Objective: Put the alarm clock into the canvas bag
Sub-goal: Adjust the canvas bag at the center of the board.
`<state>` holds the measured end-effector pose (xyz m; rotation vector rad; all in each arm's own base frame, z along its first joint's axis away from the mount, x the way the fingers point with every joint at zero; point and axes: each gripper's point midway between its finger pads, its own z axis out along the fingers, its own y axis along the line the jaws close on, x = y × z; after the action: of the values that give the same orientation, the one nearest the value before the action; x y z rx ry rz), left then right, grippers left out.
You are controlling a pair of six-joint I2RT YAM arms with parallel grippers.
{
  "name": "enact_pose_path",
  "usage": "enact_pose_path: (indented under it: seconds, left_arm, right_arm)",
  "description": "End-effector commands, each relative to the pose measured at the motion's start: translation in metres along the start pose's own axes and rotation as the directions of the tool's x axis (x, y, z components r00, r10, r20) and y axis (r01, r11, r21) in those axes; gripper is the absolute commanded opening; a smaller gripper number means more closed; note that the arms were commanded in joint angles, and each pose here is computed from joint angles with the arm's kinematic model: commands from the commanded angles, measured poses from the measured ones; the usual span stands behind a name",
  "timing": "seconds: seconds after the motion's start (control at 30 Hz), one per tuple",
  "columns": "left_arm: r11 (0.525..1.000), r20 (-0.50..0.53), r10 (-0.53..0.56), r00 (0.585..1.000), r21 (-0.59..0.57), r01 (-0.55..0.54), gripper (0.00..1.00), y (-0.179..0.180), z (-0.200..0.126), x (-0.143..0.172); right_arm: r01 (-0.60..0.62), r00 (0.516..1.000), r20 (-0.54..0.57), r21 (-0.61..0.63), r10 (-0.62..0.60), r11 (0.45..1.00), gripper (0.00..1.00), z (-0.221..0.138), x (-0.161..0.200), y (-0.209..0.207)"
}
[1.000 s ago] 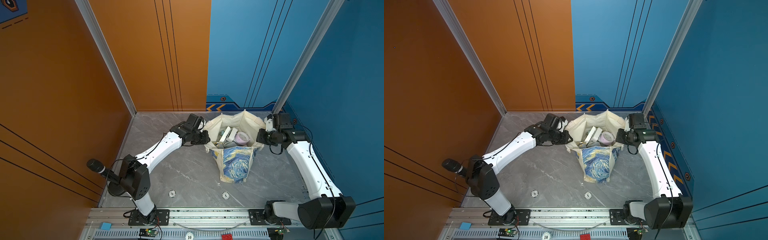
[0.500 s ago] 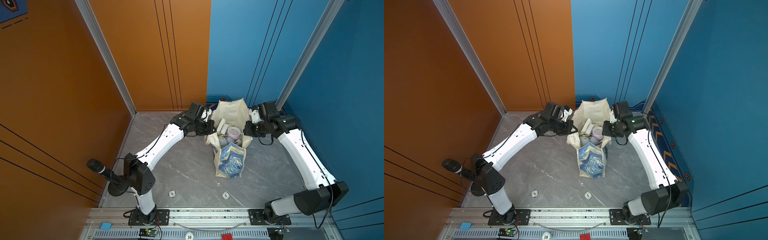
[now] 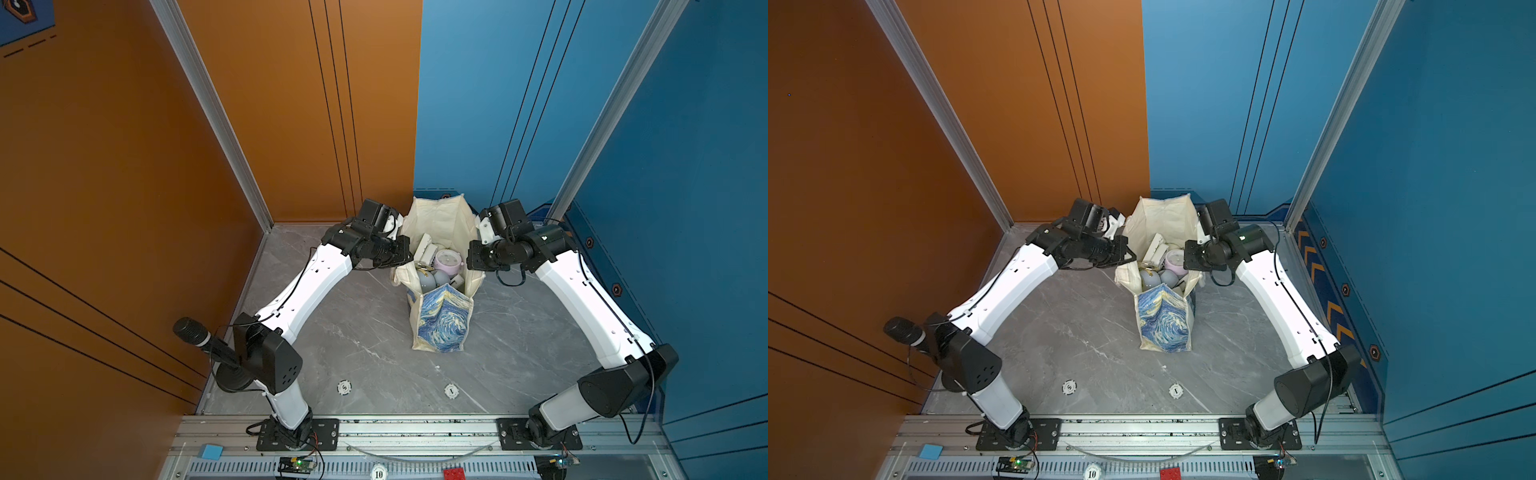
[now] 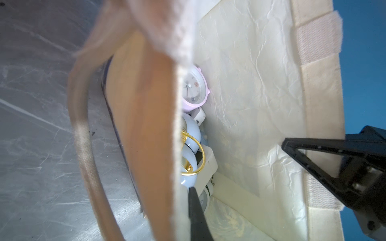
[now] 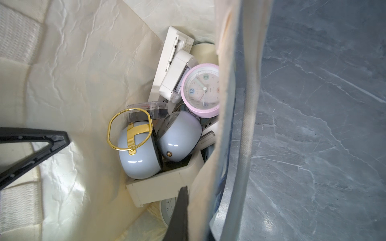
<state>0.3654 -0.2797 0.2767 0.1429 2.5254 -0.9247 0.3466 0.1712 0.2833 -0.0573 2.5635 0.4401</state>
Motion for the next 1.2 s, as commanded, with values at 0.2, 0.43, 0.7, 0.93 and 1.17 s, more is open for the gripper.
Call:
enact_pose_path:
  seconds: [0.2, 0.43, 0.7, 0.93, 1.17]
  left_arm:
    - [0.982, 0.239, 0.102, 0.966, 0.129, -0.136, 0.21, -0.038, -0.061, -0.038]
    - [0.977, 0.287, 0.119, 0.951, 0.139, -0.164, 0.5, -0.048, -0.075, -0.049]
    - [0.99, 0.357, 0.135, 0.924, -0.025, -0.135, 0.66, -0.003, -0.097, -0.064]
    - [0.961, 0.38, 0.134, 0.915, -0.274, -0.027, 0.75, 0.085, -0.119, -0.061]
    - [0.857, 0.337, 0.078, 0.938, -0.503, 0.11, 0.92, 0.198, -0.118, -0.031]
  right_arm:
    - [0.015, 0.974, 0.228, -0.059, -0.002, 0.998, 0.27, -0.022, -0.042, 0.019]
    - [-0.011, 0.959, 0.285, -0.001, 0.011, 1.0, 0.41, -0.043, -0.053, -0.001]
    - [-0.069, 0.943, 0.329, 0.043, 0.051, 0.997, 0.49, -0.062, -0.064, -0.037]
    - [-0.139, 0.94, 0.329, 0.126, 0.091, 0.982, 0.55, -0.061, -0.061, -0.088]
    - [-0.207, 0.934, 0.347, 0.328, 0.087, 0.922, 1.0, -0.039, -0.039, -0.158]
